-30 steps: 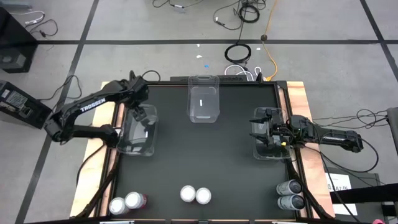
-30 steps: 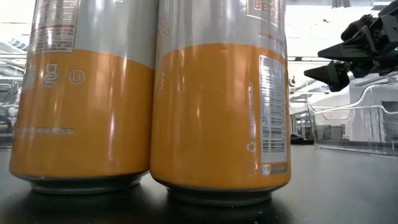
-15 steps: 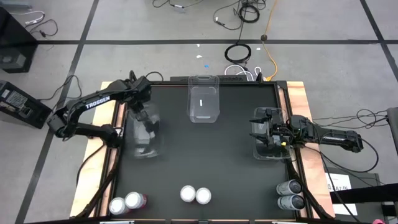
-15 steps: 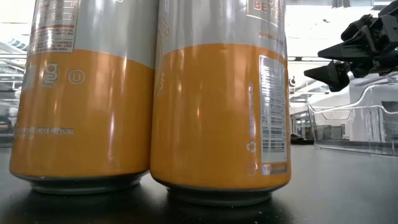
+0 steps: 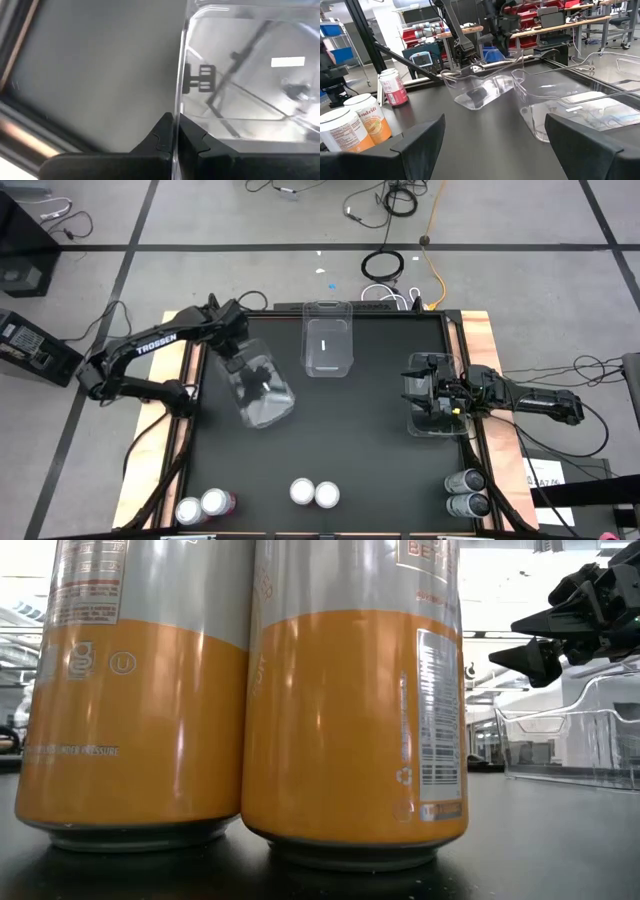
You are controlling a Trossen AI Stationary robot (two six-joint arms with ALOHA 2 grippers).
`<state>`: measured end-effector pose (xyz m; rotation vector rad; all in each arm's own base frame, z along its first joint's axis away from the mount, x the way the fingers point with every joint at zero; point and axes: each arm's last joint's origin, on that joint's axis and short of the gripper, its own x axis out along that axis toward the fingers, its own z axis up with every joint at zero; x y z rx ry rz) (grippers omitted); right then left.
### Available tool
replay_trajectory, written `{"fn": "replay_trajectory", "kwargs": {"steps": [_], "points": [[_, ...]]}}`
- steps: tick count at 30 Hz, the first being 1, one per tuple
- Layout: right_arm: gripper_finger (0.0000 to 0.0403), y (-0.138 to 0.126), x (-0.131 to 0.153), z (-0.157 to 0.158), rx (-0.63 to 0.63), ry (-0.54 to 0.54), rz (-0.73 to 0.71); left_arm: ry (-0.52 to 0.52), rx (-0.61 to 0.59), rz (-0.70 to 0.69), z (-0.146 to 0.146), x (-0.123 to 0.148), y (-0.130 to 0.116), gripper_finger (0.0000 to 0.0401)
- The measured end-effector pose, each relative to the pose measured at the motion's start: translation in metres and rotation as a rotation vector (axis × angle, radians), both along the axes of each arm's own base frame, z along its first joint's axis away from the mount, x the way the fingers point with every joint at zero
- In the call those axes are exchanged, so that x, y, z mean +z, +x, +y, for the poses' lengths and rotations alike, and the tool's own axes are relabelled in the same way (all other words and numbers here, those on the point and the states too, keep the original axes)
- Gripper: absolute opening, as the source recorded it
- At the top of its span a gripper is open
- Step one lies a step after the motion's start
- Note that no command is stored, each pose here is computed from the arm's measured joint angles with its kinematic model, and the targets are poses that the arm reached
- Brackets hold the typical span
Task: Sort soda cans
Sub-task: Move the left transparent bin
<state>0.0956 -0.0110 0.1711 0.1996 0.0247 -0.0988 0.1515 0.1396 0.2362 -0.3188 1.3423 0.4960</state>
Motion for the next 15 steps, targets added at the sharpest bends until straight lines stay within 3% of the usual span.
{"fn": "replay_trajectory", "kwargs": {"steps": [9,15], "points": [[0.0336,0.000,0.000,0.000,0.000,0.000,0.000,0.111,-0.334,-0.076,-0.011,0.027,0.026,0.0008],[0.0336,0.000,0.000,0.000,0.000,0.000,0.000,0.069,-0.482,-0.086,-0.017,0.026,0.043,0.0008]]}}
